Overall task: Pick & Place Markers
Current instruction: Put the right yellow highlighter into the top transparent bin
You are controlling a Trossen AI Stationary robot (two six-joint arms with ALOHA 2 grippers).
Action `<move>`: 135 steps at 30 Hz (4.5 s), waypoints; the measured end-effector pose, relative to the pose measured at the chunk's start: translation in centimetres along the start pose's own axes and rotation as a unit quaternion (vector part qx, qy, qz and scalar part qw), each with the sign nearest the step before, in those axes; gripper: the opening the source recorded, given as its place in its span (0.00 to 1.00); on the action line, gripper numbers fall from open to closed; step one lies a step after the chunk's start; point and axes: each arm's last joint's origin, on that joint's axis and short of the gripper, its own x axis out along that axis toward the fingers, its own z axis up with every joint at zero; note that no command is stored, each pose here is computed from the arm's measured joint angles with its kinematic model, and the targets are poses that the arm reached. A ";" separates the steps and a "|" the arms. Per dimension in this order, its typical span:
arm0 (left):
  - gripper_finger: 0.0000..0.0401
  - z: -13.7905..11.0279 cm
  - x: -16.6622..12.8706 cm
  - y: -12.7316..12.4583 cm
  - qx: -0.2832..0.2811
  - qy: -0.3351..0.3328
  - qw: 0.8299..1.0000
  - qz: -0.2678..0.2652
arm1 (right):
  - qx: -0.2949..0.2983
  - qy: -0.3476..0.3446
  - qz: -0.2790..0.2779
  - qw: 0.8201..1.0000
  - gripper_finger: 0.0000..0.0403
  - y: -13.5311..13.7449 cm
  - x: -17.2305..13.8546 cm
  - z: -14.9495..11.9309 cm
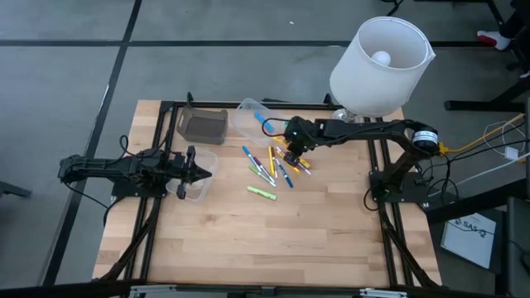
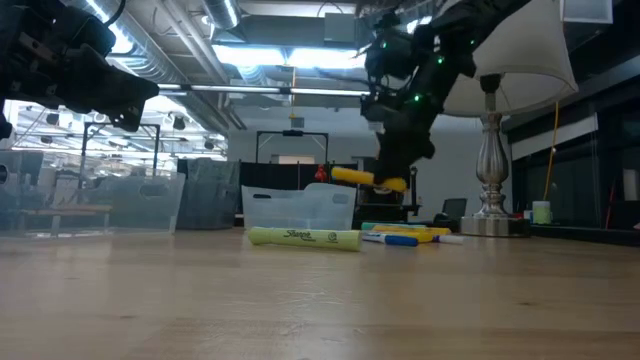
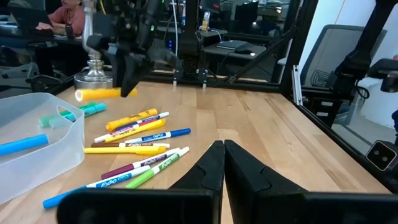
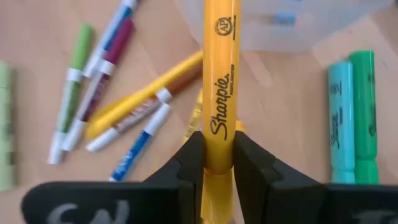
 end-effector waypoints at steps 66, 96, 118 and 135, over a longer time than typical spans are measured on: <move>0.02 0.0 0.0 0.0 0.000 0.000 1.000 0.000 | -0.047 -0.259 0.011 0.965 0.16 -1.7 -6.0 6.8; 0.02 0.0 0.0 0.0 0.000 0.000 1.000 0.000 | -0.094 -0.173 0.001 0.980 0.16 -4.2 -1.3 11.6; 0.02 0.0 0.0 0.0 0.000 0.000 1.000 0.000 | -0.099 -0.147 -0.004 0.984 0.16 -4.7 -0.3 11.2; 0.02 0.0 0.0 0.0 0.000 0.000 1.000 0.000 | -0.111 -0.110 -0.008 0.988 0.16 -5.2 2.6 10.6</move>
